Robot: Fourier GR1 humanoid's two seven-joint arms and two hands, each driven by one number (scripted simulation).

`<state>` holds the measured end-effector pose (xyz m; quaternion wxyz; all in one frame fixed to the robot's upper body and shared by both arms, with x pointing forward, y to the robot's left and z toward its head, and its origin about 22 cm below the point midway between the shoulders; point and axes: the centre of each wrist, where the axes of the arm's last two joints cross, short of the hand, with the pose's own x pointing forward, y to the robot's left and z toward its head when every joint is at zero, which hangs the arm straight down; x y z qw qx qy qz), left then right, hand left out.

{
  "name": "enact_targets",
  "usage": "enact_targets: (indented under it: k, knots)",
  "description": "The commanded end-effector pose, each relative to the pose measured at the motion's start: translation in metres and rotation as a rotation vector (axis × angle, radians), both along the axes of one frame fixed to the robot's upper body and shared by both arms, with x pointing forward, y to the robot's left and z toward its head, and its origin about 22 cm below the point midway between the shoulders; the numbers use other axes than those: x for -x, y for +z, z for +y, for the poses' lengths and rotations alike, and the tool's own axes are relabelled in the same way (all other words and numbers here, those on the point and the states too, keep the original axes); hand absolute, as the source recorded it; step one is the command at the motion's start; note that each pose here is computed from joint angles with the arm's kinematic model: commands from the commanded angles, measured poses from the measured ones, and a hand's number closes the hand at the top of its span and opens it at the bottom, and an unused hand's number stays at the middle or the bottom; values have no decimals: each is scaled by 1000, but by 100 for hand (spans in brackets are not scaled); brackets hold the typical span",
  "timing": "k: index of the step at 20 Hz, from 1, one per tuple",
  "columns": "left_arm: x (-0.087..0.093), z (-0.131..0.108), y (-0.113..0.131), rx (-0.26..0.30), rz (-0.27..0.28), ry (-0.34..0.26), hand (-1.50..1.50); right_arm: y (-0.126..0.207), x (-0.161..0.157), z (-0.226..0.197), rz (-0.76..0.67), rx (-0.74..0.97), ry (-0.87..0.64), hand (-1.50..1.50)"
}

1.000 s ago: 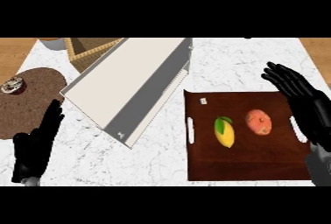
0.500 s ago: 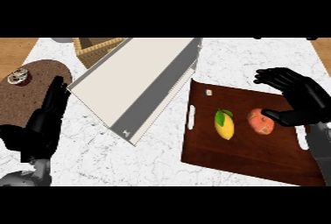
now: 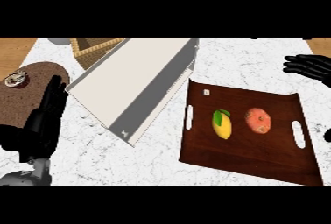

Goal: Pick the squash from the tray and place it in the tiered shelf

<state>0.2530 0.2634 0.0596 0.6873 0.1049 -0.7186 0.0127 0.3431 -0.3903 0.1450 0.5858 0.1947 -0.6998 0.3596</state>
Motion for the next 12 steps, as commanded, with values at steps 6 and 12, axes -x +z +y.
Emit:
enact_targets:
  k: [6, 12]
  knots:
    - [-1, -3, -12, 7, 6, 30, 0, 82, 22, 60, -313, 575, 170, -150]
    - [-7, -4, -3, -1, -7, 15, 0, 39, 38, 88, -378, 827, 96, -150]
